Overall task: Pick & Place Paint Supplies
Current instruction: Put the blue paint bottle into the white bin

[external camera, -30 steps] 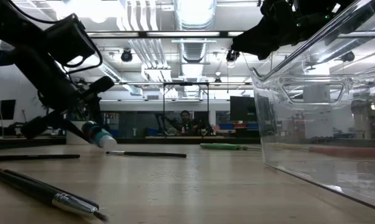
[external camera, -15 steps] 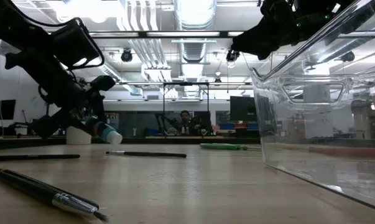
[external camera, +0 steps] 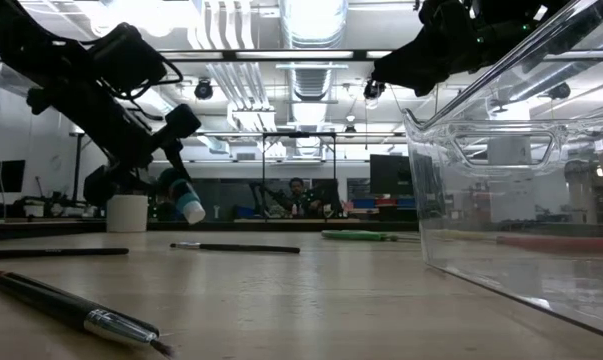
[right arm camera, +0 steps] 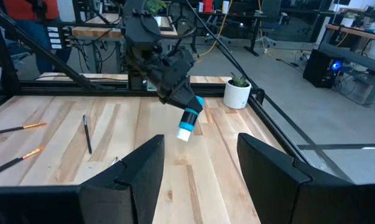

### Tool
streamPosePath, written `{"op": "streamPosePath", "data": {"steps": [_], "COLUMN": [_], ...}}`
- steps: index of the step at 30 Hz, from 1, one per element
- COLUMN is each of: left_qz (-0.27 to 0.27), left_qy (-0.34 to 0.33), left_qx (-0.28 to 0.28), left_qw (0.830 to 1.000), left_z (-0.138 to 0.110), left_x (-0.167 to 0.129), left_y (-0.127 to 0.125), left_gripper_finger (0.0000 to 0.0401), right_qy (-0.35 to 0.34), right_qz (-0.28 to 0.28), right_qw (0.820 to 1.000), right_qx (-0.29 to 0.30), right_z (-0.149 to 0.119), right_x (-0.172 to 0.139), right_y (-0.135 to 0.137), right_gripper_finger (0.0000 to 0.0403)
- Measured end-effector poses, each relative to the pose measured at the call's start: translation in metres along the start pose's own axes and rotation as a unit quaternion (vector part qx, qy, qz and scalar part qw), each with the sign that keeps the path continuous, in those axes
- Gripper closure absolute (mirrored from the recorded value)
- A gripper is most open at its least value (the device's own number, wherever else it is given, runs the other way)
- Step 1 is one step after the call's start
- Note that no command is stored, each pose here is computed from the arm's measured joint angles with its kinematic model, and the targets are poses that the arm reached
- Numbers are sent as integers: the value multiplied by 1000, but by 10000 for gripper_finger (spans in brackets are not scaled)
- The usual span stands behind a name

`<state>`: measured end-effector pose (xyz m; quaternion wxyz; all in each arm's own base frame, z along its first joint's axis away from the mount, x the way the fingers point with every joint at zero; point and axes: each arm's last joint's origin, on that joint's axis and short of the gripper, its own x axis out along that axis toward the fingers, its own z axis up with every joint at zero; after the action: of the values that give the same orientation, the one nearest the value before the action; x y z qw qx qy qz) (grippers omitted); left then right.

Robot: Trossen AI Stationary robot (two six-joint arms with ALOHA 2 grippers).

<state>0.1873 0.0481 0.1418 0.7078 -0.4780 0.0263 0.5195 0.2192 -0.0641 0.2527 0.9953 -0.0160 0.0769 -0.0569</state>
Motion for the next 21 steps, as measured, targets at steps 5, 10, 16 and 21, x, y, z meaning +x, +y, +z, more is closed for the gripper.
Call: {"op": "streamPosePath", "data": {"steps": [5,10,16,21], "left_qz": [-2,-3,2,9], "left_qy": [12,36,95,158], "left_qx": [2,-8,-95,-129], "left_qw": [1000,999,991,979], "left_z": [-1,-3,-14,-31], "left_x": [0,1,10,25], "left_y": [0,0,1,-3], "left_gripper_finger": [228,228,229,229], "right_qy": [0,0,0,0], "right_qz": [0,0,0,0], "right_qw": [1000,1000,1000,1000], "right_qx": [0,0,0,0], "right_z": [0,0,0,0], "right_x": [0,0,0,0], "right_y": [0,0,0,0], "right_gripper_finger": [202,202,202,202]}}
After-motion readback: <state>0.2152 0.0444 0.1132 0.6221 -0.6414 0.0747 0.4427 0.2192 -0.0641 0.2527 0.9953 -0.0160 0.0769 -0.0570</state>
